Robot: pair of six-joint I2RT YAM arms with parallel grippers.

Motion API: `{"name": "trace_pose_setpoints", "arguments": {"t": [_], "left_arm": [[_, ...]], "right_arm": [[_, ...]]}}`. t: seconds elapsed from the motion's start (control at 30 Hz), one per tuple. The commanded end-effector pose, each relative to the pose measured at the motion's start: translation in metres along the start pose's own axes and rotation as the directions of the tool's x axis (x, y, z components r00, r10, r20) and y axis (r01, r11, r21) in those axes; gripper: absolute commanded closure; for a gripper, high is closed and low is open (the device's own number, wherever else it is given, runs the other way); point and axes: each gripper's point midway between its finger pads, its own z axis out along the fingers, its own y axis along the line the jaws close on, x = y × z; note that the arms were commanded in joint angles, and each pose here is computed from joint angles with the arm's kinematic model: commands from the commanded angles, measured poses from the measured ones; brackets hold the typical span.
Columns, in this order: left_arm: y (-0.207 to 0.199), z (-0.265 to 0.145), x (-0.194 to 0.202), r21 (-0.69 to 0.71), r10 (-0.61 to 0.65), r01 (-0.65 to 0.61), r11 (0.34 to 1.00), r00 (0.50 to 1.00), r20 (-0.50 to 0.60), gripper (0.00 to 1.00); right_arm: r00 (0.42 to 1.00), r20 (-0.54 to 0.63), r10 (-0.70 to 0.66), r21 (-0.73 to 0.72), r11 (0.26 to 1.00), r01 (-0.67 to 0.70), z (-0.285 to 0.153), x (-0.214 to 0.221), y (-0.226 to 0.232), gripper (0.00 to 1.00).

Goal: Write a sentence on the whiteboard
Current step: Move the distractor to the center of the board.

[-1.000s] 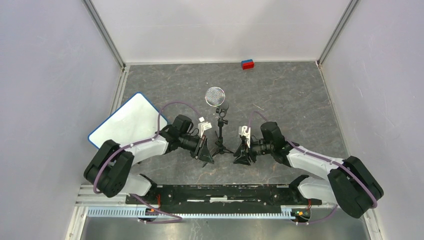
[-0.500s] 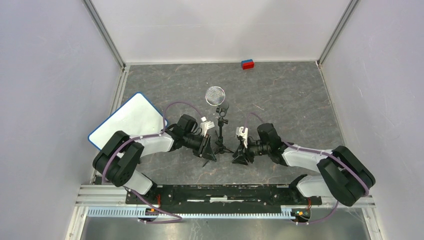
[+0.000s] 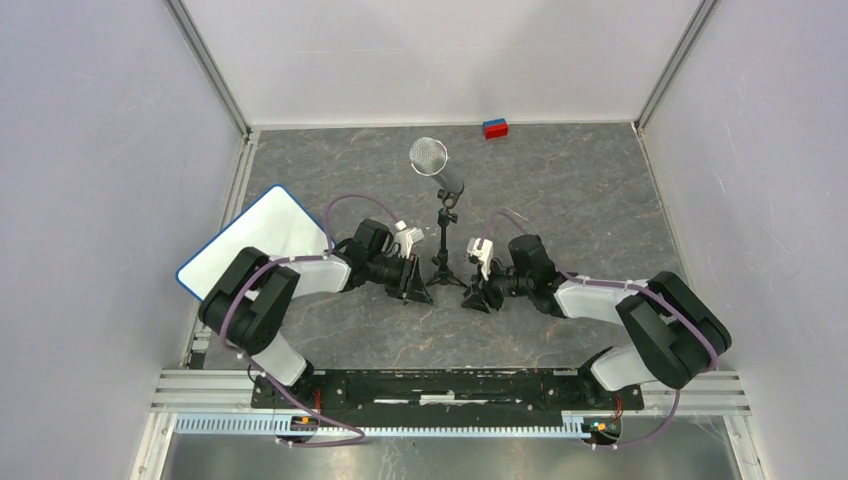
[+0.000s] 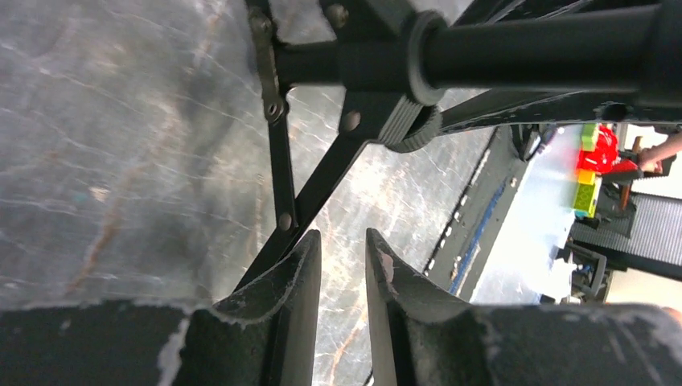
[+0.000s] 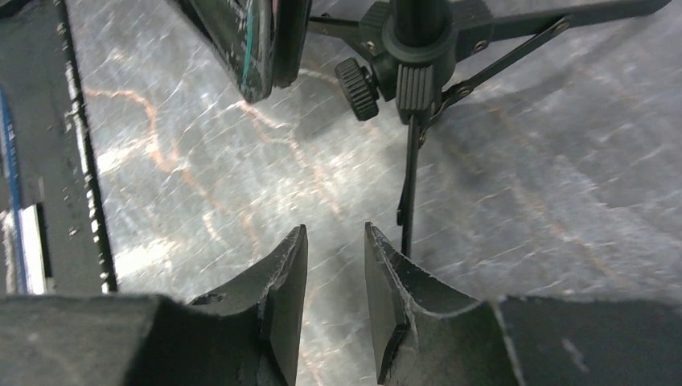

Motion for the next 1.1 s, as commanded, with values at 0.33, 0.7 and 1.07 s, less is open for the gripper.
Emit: {"name": "trace_pose_setpoints", "arguments": {"t": [0.33, 0.7, 1.07], "left_arm": [[0.034, 0.01, -0.08, -0.086, -0.003, 0.016, 0.996, 0.989, 0.145, 0.64], [0.056, 0.017, -0.135, -0.111, -0.026, 0.051, 0.993, 0.976, 0.215, 0.62], [0.079, 0.026, -0.191, -0.133, -0.05, 0.091, 0.987, 0.957, 0.286, 0.61]], "right_arm": [[0.998, 0.065, -0.027, 0.134, 0.991, 0.019, 0.011, -0.044, -0.071, 0.65], [0.997, 0.076, -0.015, 0.274, 0.962, -0.007, 0.015, -0.067, -0.133, 0.65], [0.997, 0.083, -0.003, 0.375, 0.927, -0.029, 0.024, -0.088, -0.192, 0.66]]}}
